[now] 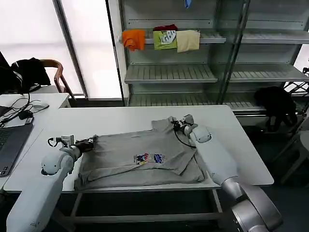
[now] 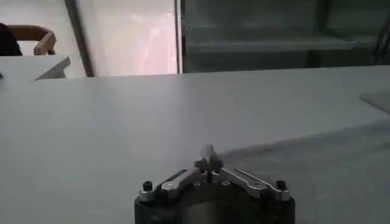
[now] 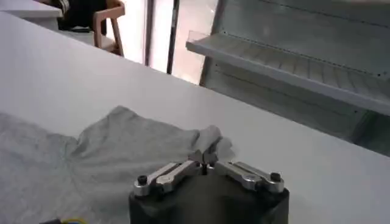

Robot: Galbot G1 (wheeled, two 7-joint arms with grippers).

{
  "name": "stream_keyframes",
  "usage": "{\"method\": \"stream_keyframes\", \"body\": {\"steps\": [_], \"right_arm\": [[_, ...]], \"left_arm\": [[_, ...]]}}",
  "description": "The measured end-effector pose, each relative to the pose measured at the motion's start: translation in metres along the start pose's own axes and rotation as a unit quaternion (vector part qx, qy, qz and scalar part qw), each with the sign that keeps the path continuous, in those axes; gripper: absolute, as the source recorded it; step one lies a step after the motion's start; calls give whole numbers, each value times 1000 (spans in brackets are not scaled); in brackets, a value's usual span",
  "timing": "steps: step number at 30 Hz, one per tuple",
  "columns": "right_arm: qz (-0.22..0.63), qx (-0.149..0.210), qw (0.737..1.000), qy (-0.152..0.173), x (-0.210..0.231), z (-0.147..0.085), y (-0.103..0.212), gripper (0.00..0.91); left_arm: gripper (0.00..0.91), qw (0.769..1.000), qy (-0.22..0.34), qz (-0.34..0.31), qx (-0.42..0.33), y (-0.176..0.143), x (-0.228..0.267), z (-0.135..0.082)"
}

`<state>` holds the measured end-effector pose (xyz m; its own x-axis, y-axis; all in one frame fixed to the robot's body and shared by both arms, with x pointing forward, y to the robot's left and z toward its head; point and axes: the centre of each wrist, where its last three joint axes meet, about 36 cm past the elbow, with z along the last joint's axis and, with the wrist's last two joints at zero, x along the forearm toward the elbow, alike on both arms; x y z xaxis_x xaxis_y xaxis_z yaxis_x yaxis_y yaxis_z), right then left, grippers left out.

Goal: Fold and organize the clothes.

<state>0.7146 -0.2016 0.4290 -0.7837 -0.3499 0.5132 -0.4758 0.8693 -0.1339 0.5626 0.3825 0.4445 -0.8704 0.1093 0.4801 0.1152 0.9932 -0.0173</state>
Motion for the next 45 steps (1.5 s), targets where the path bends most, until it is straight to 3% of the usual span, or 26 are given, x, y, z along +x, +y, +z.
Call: {"method": "stream_keyframes", "body": {"steps": [8,16,22,29,45], "right_arm": [[4,-2,1000,-31,27,-17,-7,0],[0,-1,995,-104,75,-20,-5,0],[-7,-7,988,-156,111,-3,8,0],[-12,-6,983,-183,151,24,28,0],[-33,-1,980,-195,234,80,60,0]], "left_arm": [[0,999,-42,7,0,-4,17,-19],[0,997,-71,8,-9,-5,39,-15],[0,996,-84,6,-9,-10,56,-1],[0,996,-93,0,-10,-22,84,18],[10,996,-88,-33,-9,-57,142,62]]}}
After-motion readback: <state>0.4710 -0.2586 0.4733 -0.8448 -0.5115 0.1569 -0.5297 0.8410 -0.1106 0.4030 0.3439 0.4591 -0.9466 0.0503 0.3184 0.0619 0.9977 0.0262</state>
